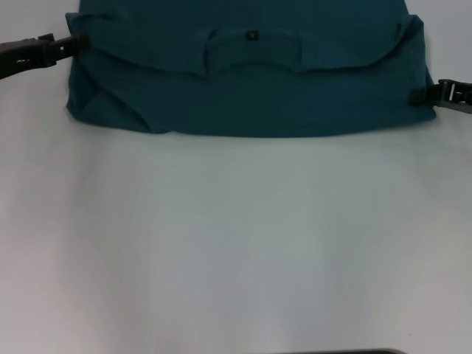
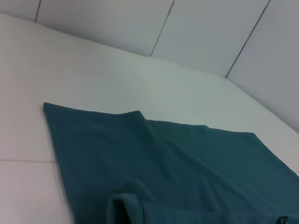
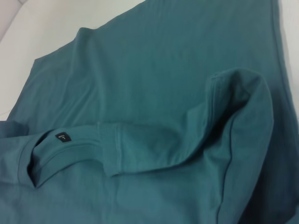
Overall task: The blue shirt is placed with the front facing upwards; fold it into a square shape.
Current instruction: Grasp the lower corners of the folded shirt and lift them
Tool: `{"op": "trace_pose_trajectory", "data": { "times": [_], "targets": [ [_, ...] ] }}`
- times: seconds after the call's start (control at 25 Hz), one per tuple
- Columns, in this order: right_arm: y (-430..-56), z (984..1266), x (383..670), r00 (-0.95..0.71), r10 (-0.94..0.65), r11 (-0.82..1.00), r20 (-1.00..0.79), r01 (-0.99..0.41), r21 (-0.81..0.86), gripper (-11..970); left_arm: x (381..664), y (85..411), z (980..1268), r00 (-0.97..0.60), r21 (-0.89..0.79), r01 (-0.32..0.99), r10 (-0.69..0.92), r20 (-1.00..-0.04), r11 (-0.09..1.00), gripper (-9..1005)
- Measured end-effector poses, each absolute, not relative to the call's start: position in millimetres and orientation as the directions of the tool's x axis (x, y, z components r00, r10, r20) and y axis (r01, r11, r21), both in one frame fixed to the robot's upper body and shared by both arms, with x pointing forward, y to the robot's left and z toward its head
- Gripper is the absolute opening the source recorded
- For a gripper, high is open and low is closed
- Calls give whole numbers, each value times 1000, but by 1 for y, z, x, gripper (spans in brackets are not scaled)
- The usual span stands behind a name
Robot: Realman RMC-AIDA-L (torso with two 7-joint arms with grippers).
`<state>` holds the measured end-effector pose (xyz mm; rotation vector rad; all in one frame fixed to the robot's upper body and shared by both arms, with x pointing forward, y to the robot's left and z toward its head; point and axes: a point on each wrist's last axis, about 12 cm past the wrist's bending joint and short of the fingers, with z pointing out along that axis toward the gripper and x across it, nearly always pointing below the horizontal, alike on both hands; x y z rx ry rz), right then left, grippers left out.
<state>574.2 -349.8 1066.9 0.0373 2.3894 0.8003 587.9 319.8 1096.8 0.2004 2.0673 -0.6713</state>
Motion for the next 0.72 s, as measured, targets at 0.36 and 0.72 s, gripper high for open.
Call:
{"op": "trace_pose_trajectory", "data": {
  "times": [0.36, 0.72],
  "targets": [
    [-350, 1067, 574, -810, 202, 820, -550, -168, 548, 49, 579, 321, 1085, -584, -394, 372, -118, -803, 841, 799],
    [-352, 1069, 575, -808, 198, 823, -555, -171, 542, 49, 571, 308, 1069, -623, -325, 442, 26, -782, 836, 799]
  ]
}}
